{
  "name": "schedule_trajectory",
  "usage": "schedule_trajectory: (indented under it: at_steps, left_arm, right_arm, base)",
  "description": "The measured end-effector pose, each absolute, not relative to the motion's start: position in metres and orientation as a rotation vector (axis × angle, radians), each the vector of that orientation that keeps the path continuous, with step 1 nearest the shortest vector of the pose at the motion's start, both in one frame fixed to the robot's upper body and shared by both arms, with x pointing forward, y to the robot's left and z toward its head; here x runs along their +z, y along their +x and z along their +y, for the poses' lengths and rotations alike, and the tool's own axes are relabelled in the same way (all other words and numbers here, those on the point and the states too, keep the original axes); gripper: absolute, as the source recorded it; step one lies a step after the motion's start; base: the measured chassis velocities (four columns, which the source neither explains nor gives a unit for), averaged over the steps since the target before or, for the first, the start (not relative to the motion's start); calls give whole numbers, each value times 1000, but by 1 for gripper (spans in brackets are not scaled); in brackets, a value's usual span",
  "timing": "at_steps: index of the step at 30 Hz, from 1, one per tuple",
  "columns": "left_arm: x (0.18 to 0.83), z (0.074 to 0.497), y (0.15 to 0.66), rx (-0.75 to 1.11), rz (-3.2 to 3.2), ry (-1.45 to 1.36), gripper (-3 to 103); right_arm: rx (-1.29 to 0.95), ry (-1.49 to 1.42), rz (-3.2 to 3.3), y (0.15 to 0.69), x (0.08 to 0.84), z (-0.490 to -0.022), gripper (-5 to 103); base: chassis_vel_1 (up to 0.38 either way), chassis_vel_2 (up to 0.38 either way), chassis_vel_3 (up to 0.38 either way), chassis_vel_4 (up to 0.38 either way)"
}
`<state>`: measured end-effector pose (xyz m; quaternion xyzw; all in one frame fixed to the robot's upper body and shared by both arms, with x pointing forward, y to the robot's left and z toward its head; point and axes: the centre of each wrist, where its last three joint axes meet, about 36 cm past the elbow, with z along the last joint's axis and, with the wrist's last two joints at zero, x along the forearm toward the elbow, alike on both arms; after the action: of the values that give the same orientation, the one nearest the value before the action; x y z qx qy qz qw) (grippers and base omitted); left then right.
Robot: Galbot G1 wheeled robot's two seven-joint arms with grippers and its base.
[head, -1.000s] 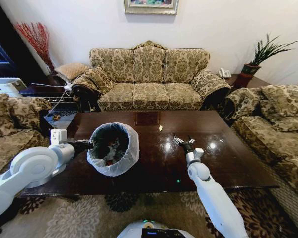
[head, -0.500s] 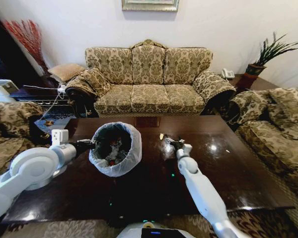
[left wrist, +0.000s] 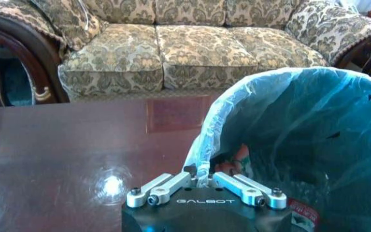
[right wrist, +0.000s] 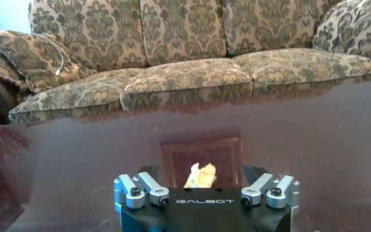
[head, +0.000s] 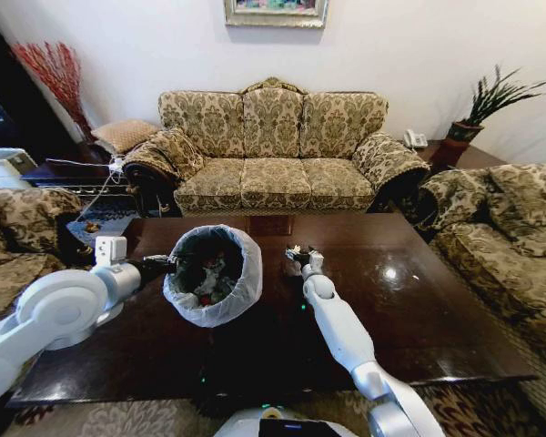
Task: Move to the front of the table and place the trash on the table into the trash bin.
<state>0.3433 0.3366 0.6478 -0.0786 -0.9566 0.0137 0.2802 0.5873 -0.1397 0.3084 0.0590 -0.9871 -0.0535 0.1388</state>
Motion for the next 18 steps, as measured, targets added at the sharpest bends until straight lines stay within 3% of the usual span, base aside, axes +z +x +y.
schedule_trajectory:
  at_steps: [1, 4, 10, 11, 13, 18]
  left_arm:
    - [648, 337, 344, 35, -2564, -211, 0]
    - [648, 337, 344, 36, -2563, -213, 0]
    - [648, 339, 346, 42, -2567, -205, 0]
    - [648, 339, 346, 42, -2567, -205, 0]
    - [649, 339, 346, 46, -2572, -205, 0]
    - [649, 340, 346, 48, -2576, -202, 0]
  right_arm:
    - [-158, 169, -2847, 589, 306, -137, 79]
    - [-158, 157, -2837, 591, 302, -133, 74]
    - [-148, 138, -2833, 590, 296, -131, 47]
    - [-148, 138, -2833, 590, 296, -131, 47]
    - [-144, 136, -2831, 589, 293, -133, 35]
    - [-147, 133, -2817, 589, 291, -136, 19]
  base:
    - [0, 0, 0, 0]
    - [0, 0, 0, 0]
    - [0, 0, 0, 0]
    - [0, 0, 0, 0]
    - [0, 0, 0, 0]
    - [0, 0, 0, 0]
